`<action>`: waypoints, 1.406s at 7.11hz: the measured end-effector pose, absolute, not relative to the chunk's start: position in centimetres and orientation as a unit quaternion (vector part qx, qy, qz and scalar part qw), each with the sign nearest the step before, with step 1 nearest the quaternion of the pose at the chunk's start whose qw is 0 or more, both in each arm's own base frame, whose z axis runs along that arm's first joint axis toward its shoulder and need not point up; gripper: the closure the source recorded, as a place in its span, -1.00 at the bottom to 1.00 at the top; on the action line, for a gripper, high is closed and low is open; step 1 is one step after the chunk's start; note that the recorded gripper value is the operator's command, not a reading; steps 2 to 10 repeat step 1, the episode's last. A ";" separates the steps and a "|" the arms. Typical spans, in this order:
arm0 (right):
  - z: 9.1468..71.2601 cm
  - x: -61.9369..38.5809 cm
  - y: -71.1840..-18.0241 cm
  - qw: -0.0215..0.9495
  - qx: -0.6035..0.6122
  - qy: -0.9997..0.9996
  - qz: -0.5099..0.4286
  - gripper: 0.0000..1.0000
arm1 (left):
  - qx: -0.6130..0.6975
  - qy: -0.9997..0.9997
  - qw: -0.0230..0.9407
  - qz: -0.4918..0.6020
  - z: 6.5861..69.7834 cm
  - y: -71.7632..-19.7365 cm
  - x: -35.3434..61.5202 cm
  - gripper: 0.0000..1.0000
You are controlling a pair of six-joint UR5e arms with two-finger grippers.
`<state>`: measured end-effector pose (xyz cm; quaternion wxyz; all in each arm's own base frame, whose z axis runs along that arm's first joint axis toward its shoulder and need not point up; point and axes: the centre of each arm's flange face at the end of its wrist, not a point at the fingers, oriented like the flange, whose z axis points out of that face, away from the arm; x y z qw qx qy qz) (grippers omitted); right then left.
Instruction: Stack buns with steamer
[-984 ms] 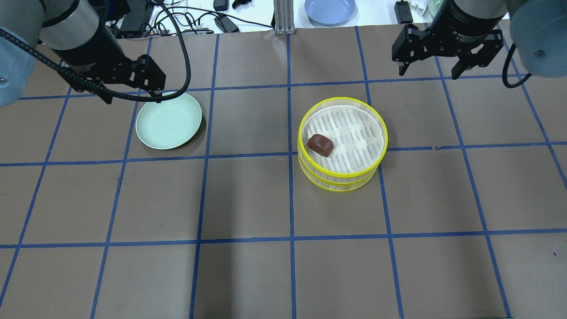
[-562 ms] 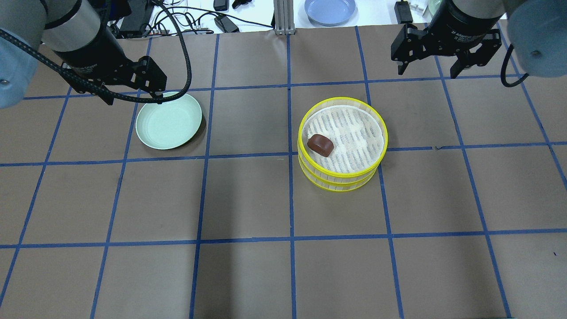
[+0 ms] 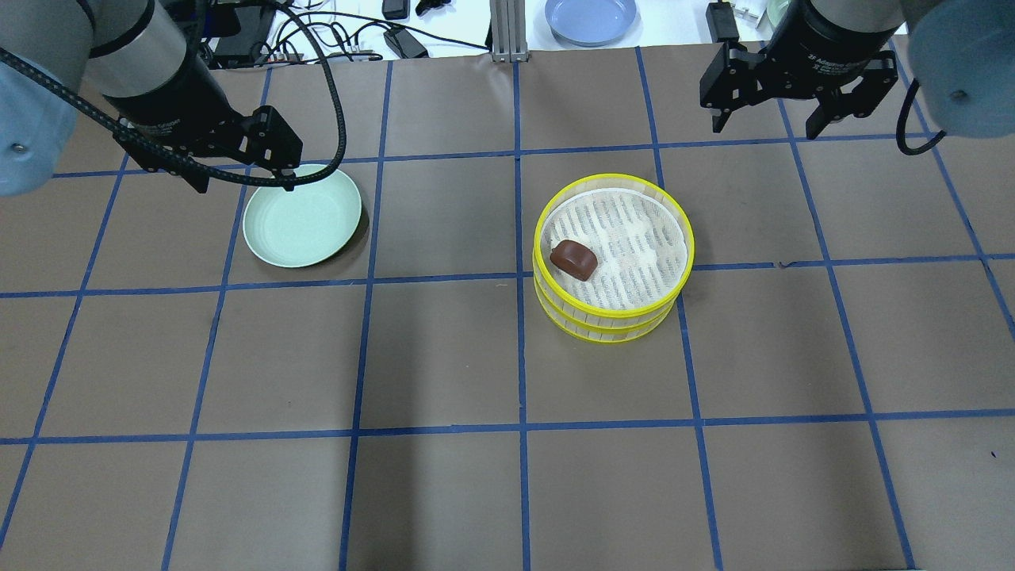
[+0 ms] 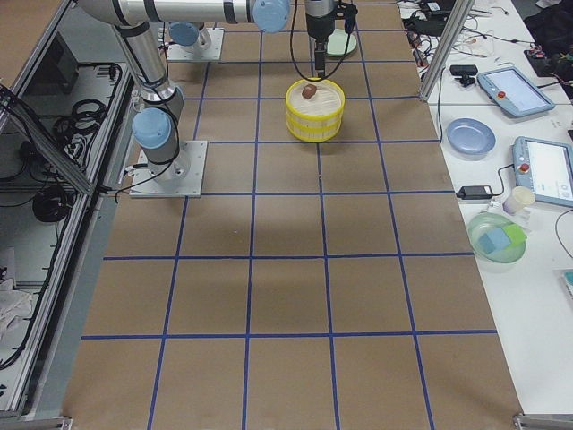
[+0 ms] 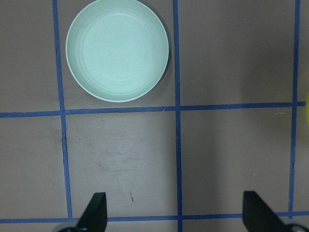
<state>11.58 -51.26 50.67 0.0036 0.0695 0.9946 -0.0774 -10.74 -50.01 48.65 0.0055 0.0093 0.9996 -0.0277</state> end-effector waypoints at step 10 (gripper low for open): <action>50.7 11.6 -51.3 0.004 0.070 0.995 -0.077 -1.00 | 0.009 1.000 0.005 -0.026 48.3 -50.0 -10.7 -1.00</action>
